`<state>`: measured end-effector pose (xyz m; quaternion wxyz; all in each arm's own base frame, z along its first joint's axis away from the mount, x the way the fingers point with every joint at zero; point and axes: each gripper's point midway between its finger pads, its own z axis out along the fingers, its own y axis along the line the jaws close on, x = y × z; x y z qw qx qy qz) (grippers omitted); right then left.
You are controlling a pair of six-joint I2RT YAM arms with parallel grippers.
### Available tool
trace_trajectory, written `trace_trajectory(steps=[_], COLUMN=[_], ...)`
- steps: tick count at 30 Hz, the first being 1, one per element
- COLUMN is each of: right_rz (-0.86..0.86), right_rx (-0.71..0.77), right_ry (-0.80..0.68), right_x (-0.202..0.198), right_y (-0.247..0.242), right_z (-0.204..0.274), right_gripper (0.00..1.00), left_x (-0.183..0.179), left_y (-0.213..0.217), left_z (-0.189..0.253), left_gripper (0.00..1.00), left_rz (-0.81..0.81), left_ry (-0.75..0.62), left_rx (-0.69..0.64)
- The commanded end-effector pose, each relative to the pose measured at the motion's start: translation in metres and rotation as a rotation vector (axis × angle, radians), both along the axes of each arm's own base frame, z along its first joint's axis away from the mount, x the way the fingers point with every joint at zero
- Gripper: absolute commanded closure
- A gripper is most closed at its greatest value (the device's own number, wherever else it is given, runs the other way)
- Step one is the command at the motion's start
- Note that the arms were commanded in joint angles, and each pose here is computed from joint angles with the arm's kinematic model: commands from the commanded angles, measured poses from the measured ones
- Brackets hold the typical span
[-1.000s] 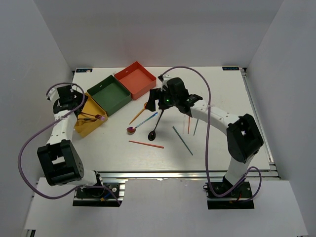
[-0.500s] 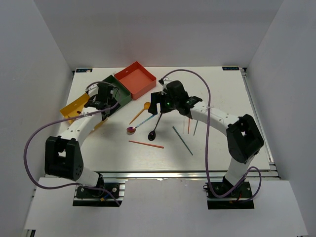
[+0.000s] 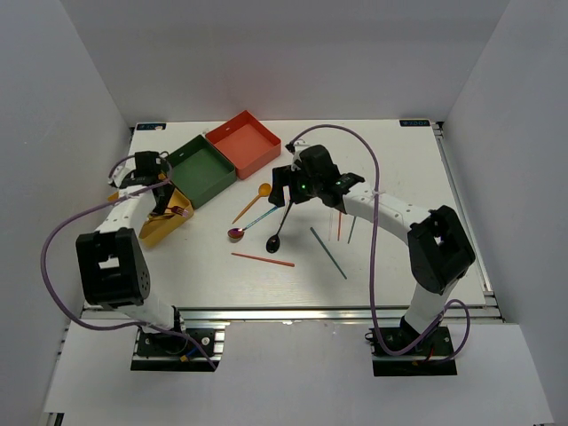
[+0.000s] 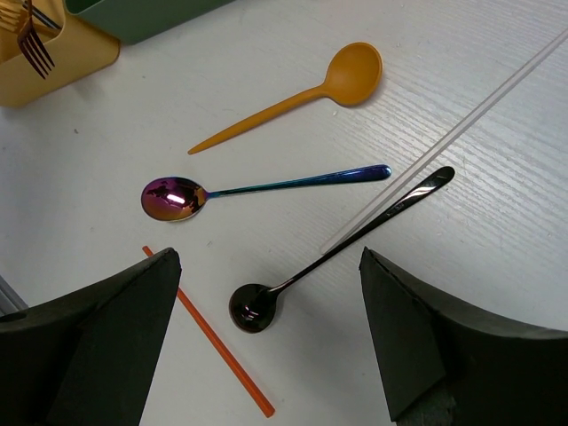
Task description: Sort the eating utensils into containers
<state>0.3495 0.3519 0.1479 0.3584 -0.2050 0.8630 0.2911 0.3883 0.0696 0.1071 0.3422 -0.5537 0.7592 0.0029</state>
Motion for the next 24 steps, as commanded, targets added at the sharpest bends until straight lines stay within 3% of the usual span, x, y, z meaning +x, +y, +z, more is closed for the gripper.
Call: trace_trajectory(steps=[1,14,17,22,24], right_rz=[0.001,-0.01,-0.01,-0.021,-0.02], right_rx=[0.008,-0.003,-0.003,-0.011,-0.01], right_ry=[-0.05,-0.062,-0.062,-0.062,-0.065], right_x=[0.001,0.005,0.005,0.008,0.008], right_y=[-0.006,-0.013,-0.013,-0.016,-0.016], right_z=[0.017,0.016,0.016,0.014,0.015], right_gripper=[0.13,0.13,0.13,0.13,0.13], left_x=[0.008,0.008,0.014,0.02,0.02], left_y=[0.0,0.018,0.015,0.011,0.011], left_z=[0.007,-0.046,-0.056,-0.067,-0.067], left_gripper=[0.48,0.48,0.57,0.58,0.7], left_rz=[0.037,0.073,0.056,0.046,0.047], left_ry=[-0.016,0.086,0.085,0.085,0.084], left_rx=[-0.044,-0.07,-0.1,-0.129,-0.133])
